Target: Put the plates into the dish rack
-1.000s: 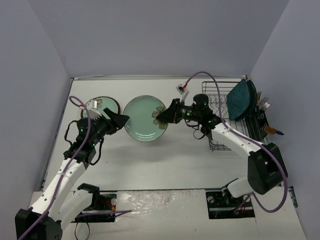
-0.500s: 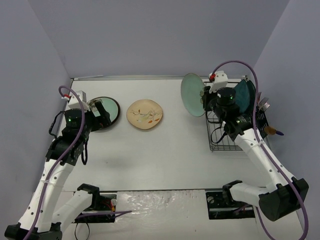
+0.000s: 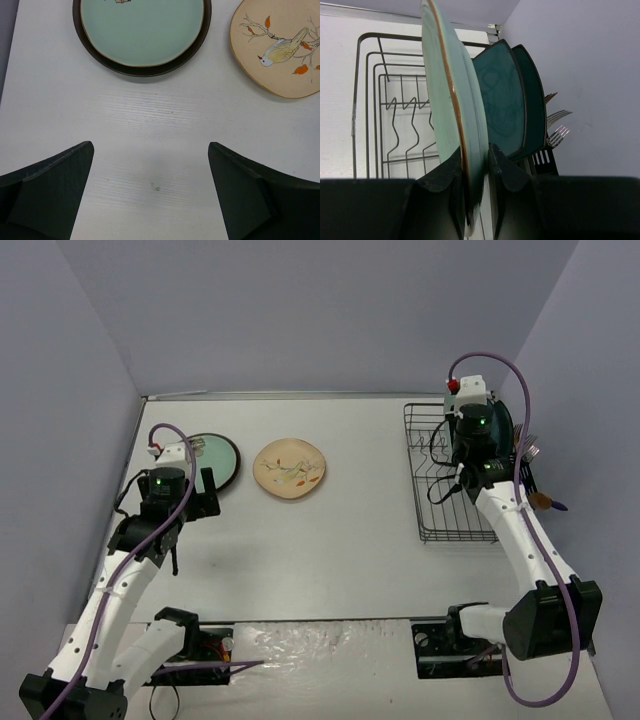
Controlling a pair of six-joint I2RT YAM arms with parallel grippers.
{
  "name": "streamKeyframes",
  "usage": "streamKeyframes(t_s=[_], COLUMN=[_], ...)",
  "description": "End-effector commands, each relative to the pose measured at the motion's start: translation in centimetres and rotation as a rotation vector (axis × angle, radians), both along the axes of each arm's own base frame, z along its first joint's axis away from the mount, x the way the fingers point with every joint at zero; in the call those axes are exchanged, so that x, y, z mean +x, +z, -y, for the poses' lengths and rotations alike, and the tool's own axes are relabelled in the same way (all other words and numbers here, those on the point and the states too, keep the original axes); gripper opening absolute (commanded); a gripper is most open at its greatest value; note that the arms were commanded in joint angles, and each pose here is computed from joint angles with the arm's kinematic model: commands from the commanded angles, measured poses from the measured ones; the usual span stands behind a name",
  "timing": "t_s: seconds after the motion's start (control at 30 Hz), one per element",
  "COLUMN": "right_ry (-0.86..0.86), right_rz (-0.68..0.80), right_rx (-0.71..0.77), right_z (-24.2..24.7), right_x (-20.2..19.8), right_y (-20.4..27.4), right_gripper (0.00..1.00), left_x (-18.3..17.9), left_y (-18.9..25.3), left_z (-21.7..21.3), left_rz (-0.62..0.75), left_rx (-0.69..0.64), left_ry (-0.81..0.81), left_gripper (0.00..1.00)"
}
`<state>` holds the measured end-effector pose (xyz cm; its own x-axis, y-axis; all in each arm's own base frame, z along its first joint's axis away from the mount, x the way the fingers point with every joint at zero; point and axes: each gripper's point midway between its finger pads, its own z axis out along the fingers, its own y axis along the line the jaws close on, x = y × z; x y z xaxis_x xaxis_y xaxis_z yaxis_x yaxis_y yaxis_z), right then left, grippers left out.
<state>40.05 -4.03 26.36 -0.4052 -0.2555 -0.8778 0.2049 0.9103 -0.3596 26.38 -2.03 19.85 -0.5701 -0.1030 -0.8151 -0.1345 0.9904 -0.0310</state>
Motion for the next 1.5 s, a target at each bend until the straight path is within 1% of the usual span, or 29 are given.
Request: streamKeyframes(t_s=[0.0,0.23,0.4,0.67,0.7,0.8,0.87,0.9,0.97,1.03,1.07,1.23,1.27,1.33,1.47], right_ry=[-0.039,-0.029,-0.036,-0.04,-0.041,-0.054,-0.061,-0.064,-0.082,-0.074,-0.062,0.01,0.029,0.08,0.211], right_rz=[0.29,0.245,0.184,0.125,0.121,0.109,0.102,0.094,0.078,0.088,0.101,0.198,0.216,0.267,0.317], right_rx=[-0.001,0.032,0.052,0.174,0.184,0.196,0.202,0.207,0.219,0.231,0.242,0.304,0.317,0.37,0.496], right_z=[2.7,3.6,3.9,3.8,3.8,3.8,3.9,3.9,4.0,3.7,3.4,1.6,1.1,-0.2,-3.9], right_x=[3.3,5.2,6.3,6.8,6.7,6.4,6.3,6.2,5.7,5.4,5.2,3.7,3.4,2.7,1.5], right_y=[7.4,4.0,0.3,-4.1,-4.3,-4.9,-4.9,-4.9,-4.9,-4.0,-3.3,1.6,2.4,4.4,6.6], right_gripper=[0.0,0.0,0.0,0.0,0.02,0.11,0.15,0.2,0.36,0.48,0.53,0.71,0.77,0.84,0.98], left_x=[0.7,0.6,0.7,0.7,0.7,0.8,0.8,0.8,0.8,0.8,0.7,0.7,0.8,0.9,1.4], left_y=[2.2,1.9,1.8,1.6,1.5,1.5,1.3,1.3,1.3,1.3,1.3,1.1,1.1,1.0,1.0], left_z=[-0.5,-0.7,-0.9,-1.3,-1.2,-1.2,-1.2,-1.2,-1.2,-1.3,-1.4,-1.5,-1.3,-1.1,-0.9], left_rz=[0.078,0.068,0.063,0.053,0.052,0.05,0.045,0.044,0.044,0.043,0.042,0.036,0.035,0.032,0.023], left_rx=[0.005,0.005,0.009,0.015,0.014,0.01,0.012,0.013,0.013,0.015,0.016,0.014,0.005,-0.008,-0.074], left_ry=[0.009,0.019,0.028,0.041,0.039,0.038,0.036,0.038,0.041,0.043,0.045,0.057,0.054,0.055,0.09], left_gripper=[0.97,0.97,0.97,0.97,0.97,0.97,0.97,0.97,0.97,0.97,0.97,0.97,0.97,0.97,0.97])
